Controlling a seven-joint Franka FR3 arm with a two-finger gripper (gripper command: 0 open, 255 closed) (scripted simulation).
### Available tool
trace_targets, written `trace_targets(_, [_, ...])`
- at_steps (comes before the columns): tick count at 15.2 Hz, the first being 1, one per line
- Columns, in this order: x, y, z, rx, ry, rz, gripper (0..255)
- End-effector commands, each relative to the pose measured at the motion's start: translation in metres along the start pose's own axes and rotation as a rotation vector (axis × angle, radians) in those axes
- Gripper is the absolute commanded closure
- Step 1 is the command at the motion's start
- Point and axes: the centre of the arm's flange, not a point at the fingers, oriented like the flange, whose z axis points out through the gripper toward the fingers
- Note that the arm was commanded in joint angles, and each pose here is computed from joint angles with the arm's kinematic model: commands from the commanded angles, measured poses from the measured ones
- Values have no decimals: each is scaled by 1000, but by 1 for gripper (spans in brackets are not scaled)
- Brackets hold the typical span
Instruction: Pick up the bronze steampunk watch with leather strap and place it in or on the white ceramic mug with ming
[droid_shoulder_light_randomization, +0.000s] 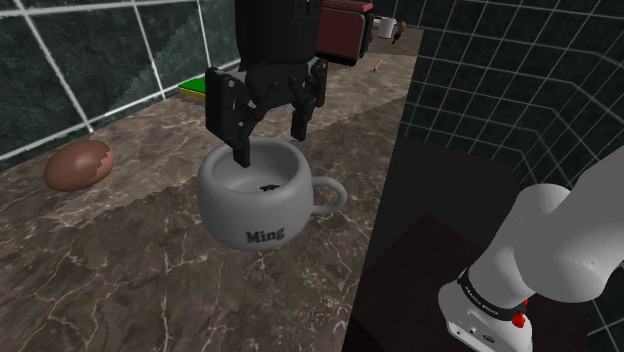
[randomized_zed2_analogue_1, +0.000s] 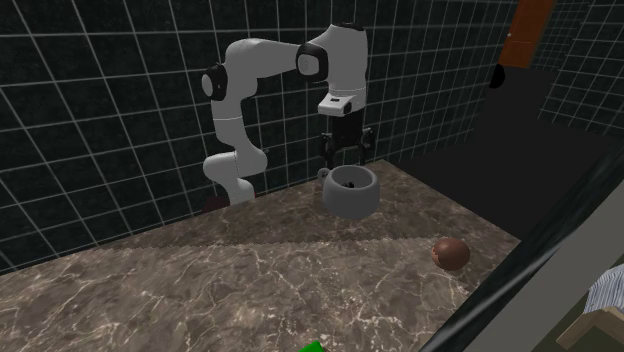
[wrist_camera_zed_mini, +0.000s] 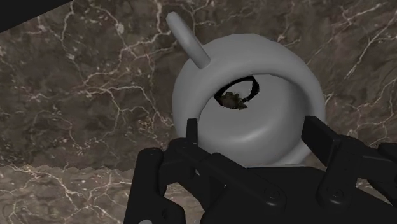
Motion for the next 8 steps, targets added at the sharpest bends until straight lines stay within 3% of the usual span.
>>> trace_targets(1, [0,0,-13,0,0,0,0])
trace_targets(4, [0,0,-50,0,0,0,0])
trace_targets(8, [0,0,-50,0,0,0,0])
